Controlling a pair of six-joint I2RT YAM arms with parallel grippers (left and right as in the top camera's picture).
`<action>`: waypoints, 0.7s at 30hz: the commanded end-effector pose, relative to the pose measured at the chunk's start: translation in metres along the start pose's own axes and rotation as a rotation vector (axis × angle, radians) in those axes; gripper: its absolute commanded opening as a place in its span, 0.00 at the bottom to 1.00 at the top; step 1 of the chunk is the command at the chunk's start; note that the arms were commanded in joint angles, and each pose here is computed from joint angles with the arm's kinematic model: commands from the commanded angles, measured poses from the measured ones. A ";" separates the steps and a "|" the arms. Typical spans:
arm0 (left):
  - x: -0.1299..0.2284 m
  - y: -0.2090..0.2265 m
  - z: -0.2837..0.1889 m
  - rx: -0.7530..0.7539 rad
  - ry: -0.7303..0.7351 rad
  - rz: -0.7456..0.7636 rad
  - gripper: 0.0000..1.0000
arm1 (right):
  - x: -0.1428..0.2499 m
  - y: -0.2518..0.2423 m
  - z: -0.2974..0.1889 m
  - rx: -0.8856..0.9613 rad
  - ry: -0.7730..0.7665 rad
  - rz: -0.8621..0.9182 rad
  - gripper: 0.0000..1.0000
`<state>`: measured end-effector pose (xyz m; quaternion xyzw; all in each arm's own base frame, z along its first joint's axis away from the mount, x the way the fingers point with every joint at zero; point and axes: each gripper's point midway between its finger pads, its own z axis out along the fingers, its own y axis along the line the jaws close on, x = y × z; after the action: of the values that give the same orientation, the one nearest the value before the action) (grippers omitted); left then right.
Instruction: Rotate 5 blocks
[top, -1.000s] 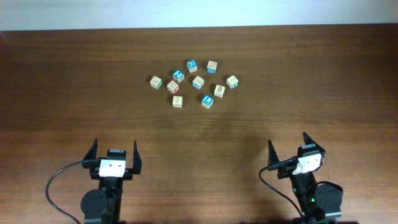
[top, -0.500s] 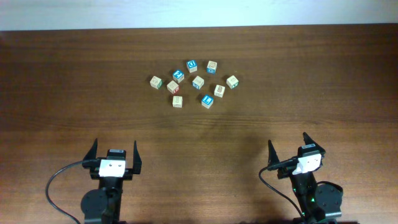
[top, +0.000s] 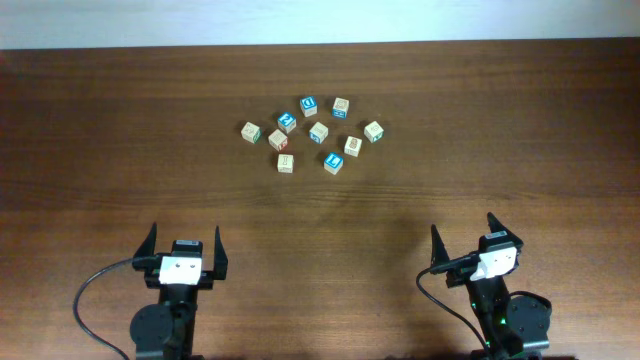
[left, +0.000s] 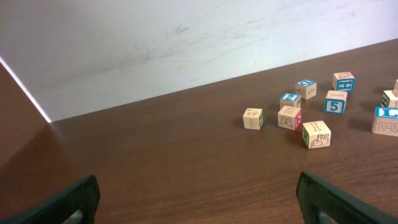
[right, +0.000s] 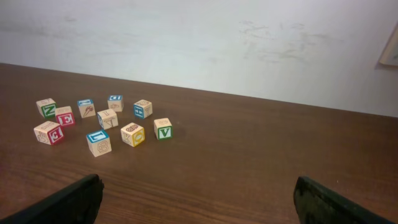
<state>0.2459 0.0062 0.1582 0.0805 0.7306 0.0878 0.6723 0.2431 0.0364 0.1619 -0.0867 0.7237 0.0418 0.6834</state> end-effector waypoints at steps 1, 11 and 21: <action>0.003 0.003 0.000 -0.017 0.003 0.007 0.99 | 0.002 -0.003 0.000 0.013 -0.001 -0.006 0.98; 0.003 0.004 0.002 -0.024 0.008 -0.030 0.99 | -0.002 0.011 0.000 -0.069 -0.018 -0.006 0.98; -0.053 0.013 0.013 0.001 -0.016 -0.124 0.99 | -0.051 0.014 -0.008 -0.091 -0.093 -0.012 0.98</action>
<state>0.2561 0.0077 0.1700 0.0424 0.7471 0.0552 0.6610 0.2381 0.0503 0.1867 -0.1150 0.7028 0.0711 0.6984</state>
